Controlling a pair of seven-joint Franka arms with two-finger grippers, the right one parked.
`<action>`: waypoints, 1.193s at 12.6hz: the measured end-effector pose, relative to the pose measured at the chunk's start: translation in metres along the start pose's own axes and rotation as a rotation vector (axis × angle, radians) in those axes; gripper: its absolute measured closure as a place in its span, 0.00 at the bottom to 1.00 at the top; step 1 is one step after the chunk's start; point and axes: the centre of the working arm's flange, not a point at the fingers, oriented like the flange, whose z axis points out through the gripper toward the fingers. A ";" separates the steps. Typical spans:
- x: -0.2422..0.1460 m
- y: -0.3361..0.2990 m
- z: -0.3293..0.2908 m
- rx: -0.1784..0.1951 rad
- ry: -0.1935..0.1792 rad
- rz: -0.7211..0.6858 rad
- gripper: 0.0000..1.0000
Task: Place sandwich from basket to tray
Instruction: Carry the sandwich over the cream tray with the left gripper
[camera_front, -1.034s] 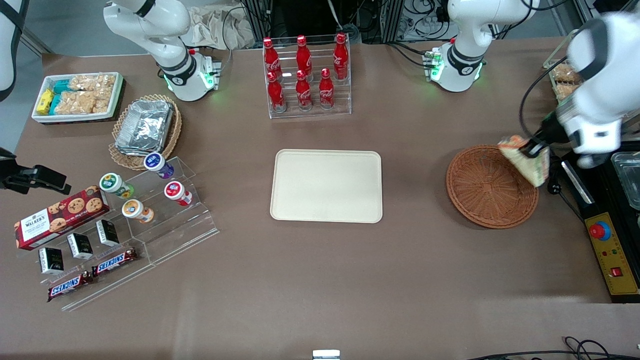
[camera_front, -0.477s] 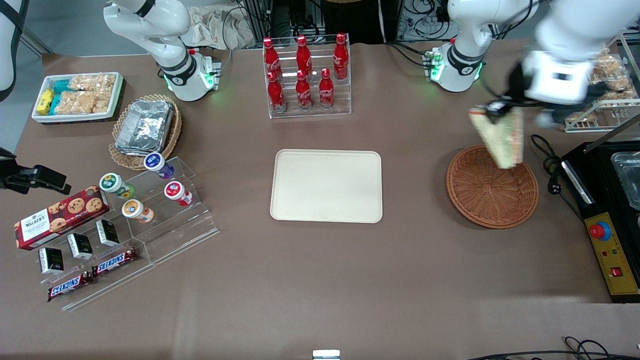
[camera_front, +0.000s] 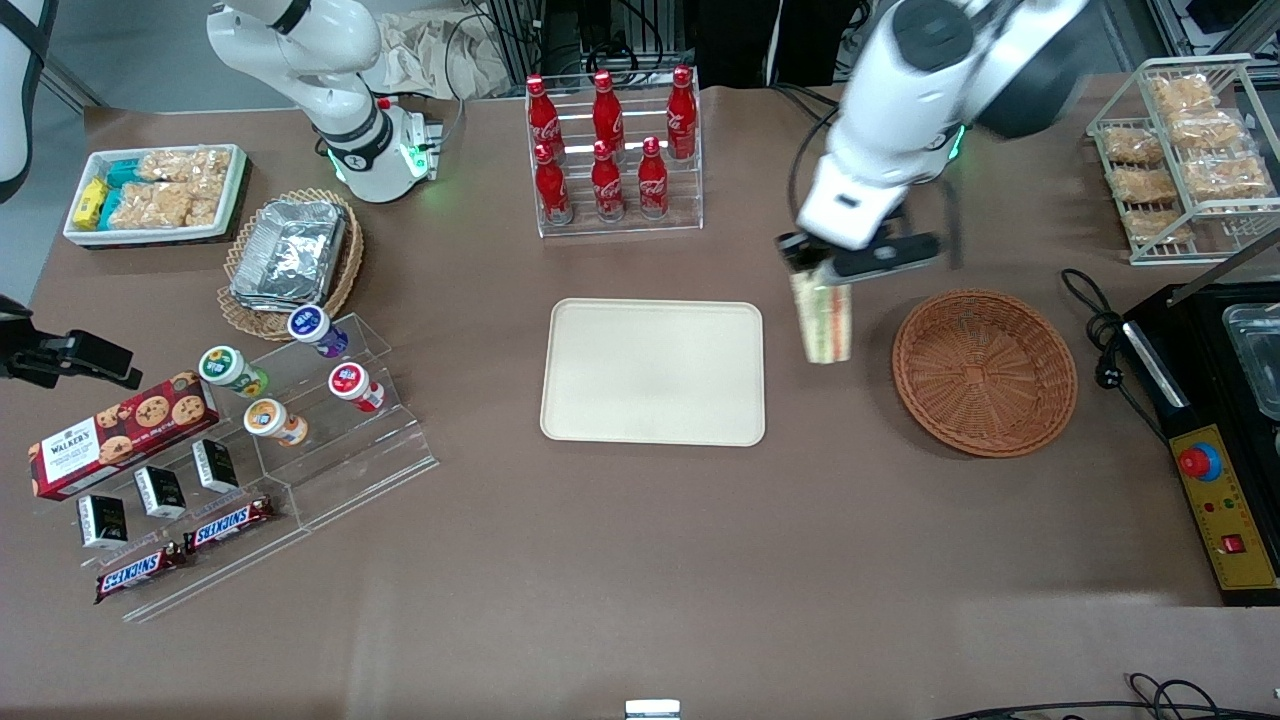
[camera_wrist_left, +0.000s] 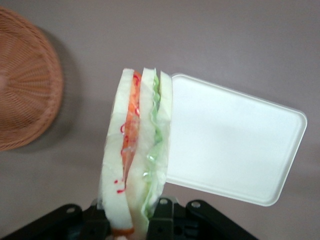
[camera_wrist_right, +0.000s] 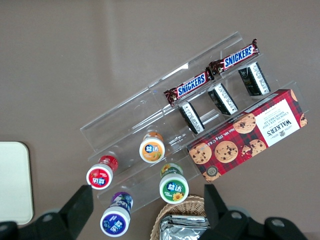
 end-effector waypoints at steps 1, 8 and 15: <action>-0.016 0.008 0.030 -0.010 0.001 0.033 0.80; -0.045 0.034 0.198 0.039 -0.051 0.263 0.80; -0.039 0.046 0.249 0.091 0.010 0.284 0.80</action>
